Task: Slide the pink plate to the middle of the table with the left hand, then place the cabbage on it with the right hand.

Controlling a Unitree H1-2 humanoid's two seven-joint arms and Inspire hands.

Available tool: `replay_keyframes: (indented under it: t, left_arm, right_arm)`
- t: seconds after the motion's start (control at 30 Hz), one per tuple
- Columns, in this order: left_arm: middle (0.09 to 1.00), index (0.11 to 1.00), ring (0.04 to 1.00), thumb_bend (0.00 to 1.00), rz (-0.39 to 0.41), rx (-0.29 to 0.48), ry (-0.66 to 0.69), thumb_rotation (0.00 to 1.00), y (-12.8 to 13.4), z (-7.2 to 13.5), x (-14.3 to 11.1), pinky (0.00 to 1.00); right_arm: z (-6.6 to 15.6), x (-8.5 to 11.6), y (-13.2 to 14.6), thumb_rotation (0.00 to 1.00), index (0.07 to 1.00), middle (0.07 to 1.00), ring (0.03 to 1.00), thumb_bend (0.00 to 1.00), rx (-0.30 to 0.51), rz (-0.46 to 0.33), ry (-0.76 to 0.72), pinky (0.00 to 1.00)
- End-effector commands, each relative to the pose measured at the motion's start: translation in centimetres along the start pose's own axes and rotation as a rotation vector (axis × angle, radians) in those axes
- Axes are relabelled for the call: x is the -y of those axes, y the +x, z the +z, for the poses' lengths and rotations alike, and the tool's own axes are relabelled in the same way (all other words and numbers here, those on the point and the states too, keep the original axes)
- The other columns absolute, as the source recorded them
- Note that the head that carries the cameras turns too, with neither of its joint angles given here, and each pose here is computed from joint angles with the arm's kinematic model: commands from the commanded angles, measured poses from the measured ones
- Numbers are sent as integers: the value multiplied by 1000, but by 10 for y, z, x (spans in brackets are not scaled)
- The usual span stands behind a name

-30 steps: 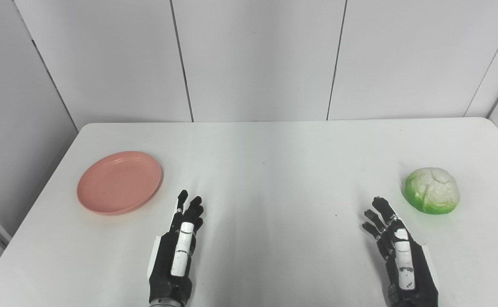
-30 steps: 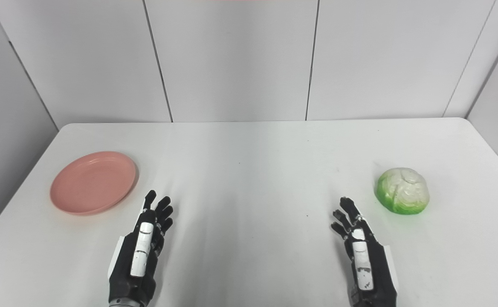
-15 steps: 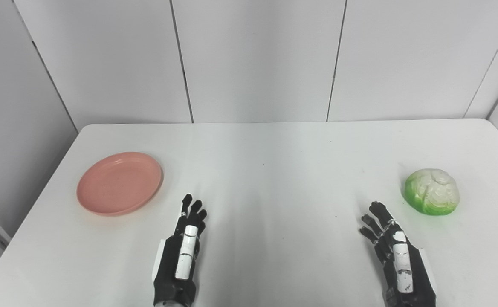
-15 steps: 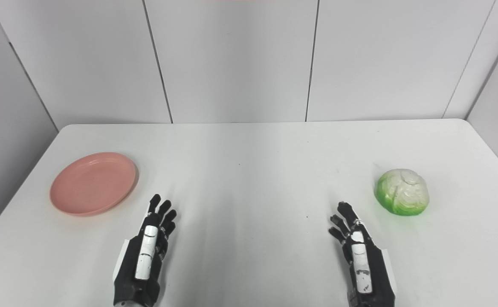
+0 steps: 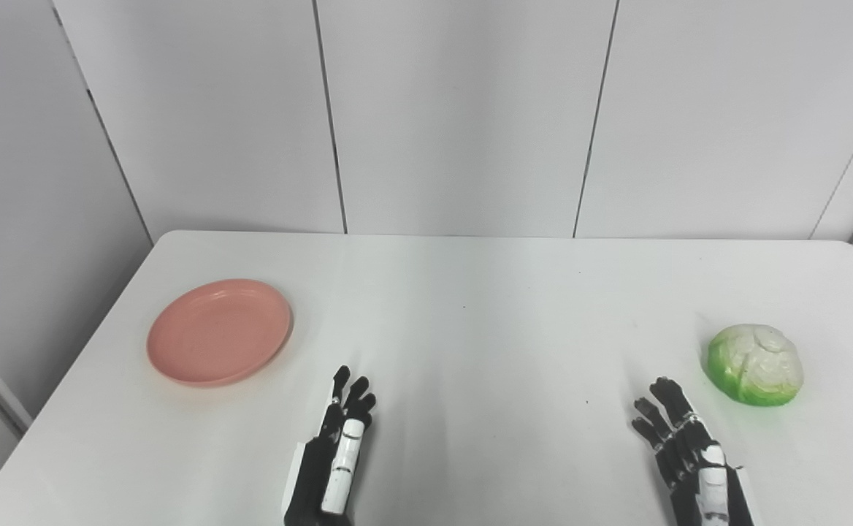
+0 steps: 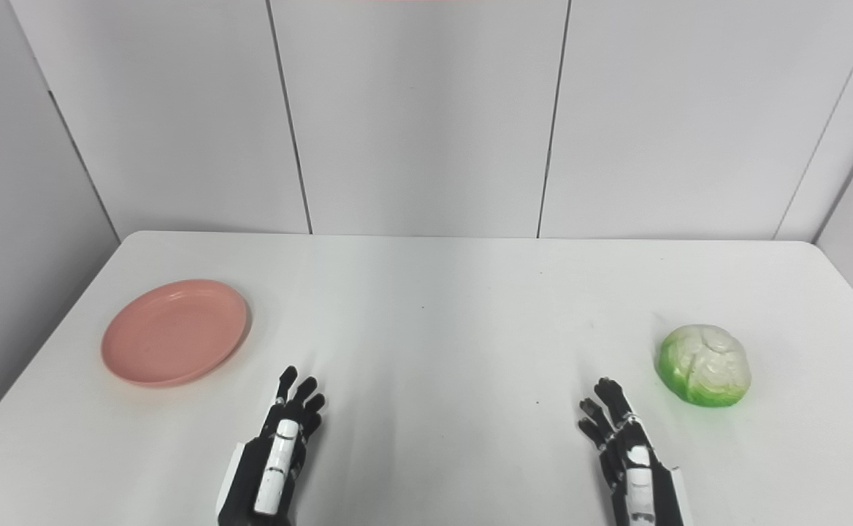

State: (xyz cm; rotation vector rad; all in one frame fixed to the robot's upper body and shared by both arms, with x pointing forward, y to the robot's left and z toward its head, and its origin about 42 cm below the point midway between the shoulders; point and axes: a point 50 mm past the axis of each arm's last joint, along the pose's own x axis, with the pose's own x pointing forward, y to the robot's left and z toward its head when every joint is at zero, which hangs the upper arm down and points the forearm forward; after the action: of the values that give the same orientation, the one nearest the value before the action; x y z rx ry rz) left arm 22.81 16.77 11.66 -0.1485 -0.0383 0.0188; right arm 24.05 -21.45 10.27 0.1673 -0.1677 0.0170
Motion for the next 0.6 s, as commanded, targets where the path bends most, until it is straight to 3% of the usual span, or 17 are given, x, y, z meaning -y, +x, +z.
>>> replay_keyframes:
  t: [0.0, 0.23, 0.4, 0.47, 0.57]
  left_arm:
    - [950, 994, 938, 556, 43, -60, 35, 831, -33, -18, -16, 953]
    - [945, 991, 933, 528, 43, -65, 19, 774, -31, -25, -14, 944]
    - [945, 985, 929, 504, 46, -67, 36, 793, -29, -26, -15, 921]
    - [938, 982, 923, 497, 37, -40, 65, 784, -28, -25, -16, 911]
    - [856, 938, 837, 510, 12, 52, 148, 757, -22, -20, -16, 794]
  right_arm:
    - [-21, 9, -30, 1000, 894, 935, 884, 777, -97, -46, -5, 894]
    - [-27, 13, -29, 1000, 901, 947, 904, 733, -98, -44, 1, 923]
    - [-30, 12, -28, 1000, 910, 954, 907, 716, -105, -43, -4, 923]
    - [-30, 11, -28, 1000, 909, 956, 911, 723, -107, -46, -2, 926]
    - [-31, 10, -28, 1000, 904, 957, 907, 742, -114, -52, -9, 927]
